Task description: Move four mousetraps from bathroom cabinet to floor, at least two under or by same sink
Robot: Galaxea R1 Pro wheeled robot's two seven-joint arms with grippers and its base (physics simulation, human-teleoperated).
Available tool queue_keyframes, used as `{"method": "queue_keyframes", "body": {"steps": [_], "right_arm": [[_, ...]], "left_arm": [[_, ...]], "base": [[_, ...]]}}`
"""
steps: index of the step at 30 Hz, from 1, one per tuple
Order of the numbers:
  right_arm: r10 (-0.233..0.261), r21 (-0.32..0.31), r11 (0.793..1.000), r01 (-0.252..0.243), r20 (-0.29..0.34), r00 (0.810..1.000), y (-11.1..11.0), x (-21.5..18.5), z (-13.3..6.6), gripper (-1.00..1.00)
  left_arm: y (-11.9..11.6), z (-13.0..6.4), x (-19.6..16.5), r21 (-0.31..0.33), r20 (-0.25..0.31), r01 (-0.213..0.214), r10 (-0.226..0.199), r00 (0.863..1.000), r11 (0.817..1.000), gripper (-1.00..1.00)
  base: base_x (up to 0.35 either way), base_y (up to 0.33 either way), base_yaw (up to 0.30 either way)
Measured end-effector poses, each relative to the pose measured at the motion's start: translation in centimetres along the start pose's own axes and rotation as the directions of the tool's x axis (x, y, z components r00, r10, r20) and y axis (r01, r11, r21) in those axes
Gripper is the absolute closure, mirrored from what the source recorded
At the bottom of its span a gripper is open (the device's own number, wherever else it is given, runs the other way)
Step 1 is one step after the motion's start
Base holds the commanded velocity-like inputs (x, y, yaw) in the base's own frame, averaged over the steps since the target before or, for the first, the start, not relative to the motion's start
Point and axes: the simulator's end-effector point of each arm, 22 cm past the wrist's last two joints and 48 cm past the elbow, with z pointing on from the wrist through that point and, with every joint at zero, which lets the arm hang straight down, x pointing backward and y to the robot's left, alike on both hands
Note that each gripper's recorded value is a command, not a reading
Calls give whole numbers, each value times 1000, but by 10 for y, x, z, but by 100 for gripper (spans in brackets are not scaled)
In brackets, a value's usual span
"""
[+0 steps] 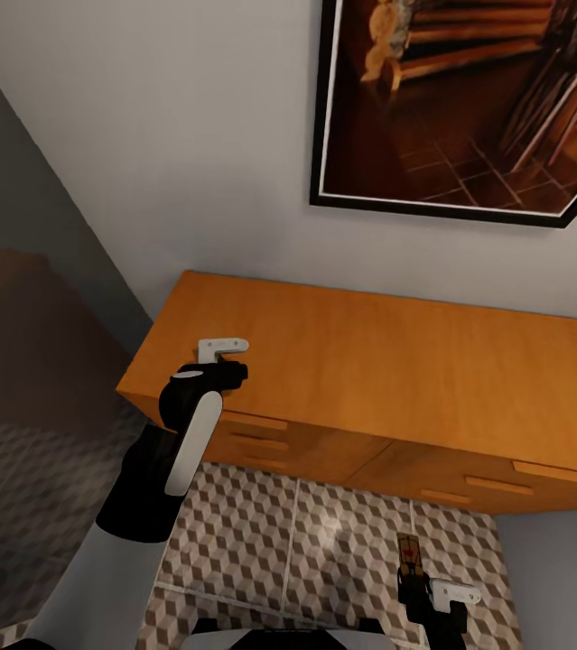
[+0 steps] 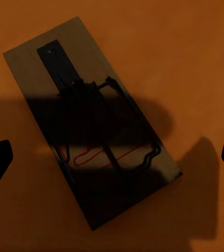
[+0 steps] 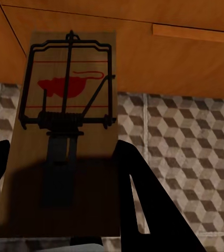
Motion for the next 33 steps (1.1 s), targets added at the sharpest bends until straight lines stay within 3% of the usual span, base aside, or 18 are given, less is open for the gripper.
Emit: {"method": "queue_keyframes", "body": {"steps": [33], "right_arm": [[-2,0,1000,2,-9,1000,0,5,0,100]], "left_arm": [[0,4,5,-1,-10,-1,1,1000,1000,-100]], "base": [[0,0,0]]}}
